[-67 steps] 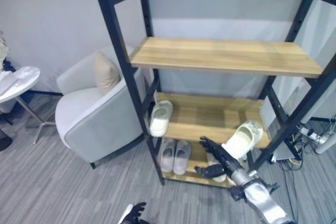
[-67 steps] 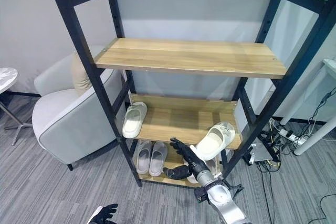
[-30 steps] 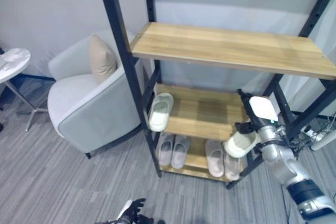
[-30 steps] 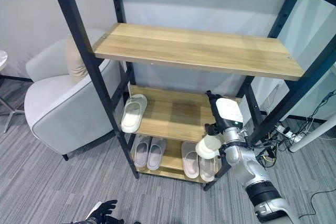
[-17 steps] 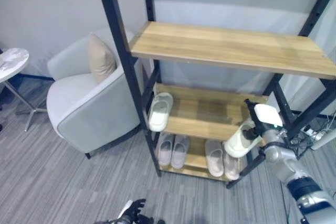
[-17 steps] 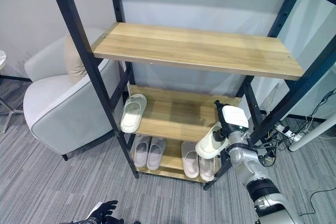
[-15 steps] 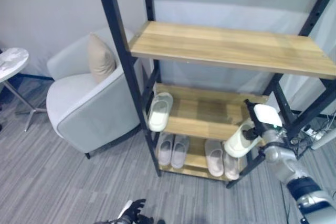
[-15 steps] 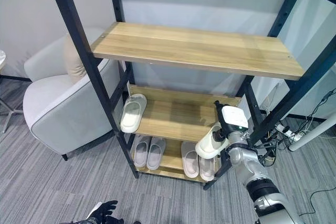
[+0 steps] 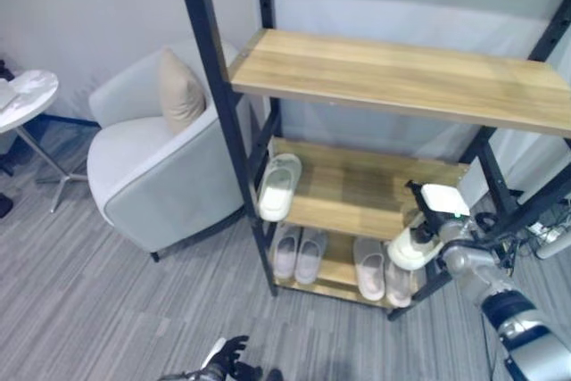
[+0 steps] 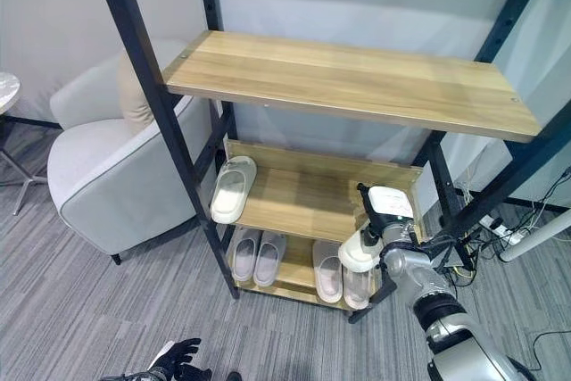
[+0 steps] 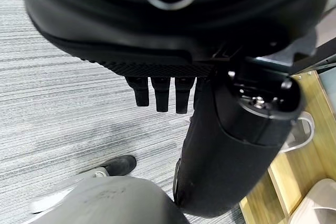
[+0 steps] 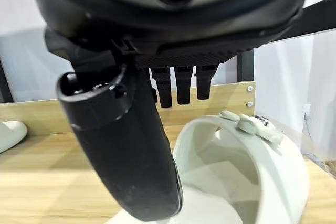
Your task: Arrange the slippers neatly on the shoe rack.
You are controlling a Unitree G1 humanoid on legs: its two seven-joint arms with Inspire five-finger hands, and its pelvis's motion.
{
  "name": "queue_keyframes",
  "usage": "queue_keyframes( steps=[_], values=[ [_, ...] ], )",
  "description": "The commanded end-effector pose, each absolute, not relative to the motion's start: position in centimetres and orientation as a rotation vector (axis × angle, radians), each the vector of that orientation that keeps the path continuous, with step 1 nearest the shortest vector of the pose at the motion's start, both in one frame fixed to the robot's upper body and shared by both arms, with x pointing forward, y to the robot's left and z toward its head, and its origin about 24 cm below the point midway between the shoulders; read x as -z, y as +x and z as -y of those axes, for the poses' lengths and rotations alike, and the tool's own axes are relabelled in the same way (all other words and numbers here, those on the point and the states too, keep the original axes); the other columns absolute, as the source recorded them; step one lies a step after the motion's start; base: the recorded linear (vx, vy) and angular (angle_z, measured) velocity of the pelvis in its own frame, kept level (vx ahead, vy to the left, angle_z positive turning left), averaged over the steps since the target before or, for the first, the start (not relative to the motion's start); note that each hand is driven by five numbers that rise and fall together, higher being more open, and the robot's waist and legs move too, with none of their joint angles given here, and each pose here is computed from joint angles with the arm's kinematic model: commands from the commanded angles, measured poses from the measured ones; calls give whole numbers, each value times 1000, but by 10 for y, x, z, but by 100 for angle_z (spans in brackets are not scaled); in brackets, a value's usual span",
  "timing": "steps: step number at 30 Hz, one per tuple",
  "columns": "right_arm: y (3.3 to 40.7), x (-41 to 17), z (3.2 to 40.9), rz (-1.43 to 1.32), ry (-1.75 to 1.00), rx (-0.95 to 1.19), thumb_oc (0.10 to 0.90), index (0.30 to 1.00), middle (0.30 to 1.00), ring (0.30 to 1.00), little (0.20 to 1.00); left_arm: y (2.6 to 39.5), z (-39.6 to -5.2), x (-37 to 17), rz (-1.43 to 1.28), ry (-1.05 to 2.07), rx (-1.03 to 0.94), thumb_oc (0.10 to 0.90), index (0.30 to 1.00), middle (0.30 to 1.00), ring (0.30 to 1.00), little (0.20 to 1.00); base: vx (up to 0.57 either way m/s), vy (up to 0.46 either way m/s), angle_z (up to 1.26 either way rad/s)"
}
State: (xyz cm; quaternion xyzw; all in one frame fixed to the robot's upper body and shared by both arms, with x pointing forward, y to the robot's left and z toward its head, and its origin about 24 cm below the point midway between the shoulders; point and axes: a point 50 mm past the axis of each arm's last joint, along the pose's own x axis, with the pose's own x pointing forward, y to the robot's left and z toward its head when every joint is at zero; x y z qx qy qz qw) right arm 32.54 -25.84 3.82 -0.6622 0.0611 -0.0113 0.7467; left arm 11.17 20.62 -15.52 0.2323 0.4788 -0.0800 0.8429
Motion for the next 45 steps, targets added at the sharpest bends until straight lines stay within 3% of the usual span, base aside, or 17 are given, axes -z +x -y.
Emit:
queue_keyframes(
  steps=[1,4,6,16,18,19,20,21,45],
  values=[
    [353,-96,272,4,-1535,187,756,834,834,834,834,73,-174,171,-1127,449,277,800,900,900,900,900,0,0,0],
    [353,-97,277,-14,-1540,197,755,832,832,832,832,71,-176,171,-1136,449,265,800,900,900,900,900,0,0,0],
    [353,-97,281,-27,-1545,205,800,900,900,900,900,70,-176,171,-1139,446,263,800,900,900,900,900,0,0,0],
    [348,-104,297,-47,-1567,249,800,900,900,900,900,72,-175,171,-1138,436,254,800,900,900,900,900,0,0,0],
    [347,-103,299,-55,-1578,251,725,787,787,787,787,72,-174,171,-1139,434,254,800,900,900,900,900,0,0,0],
    [346,-104,300,-59,-1580,251,530,495,495,495,495,71,-174,171,-1141,431,253,800,900,900,900,900,0,0,0],
    [346,-103,301,-64,-1581,251,416,324,324,324,324,71,-174,171,-1142,428,251,800,900,900,900,900,0,0,0],
    [346,-103,301,-64,-1581,251,400,300,300,300,300,71,-174,171,-1142,428,251,800,900,900,900,900,0,0,0],
    [352,-122,272,102,-1460,250,400,300,300,300,300,68,-178,172,-1157,406,215,800,900,900,900,900,-1,0,1]
  ],
)
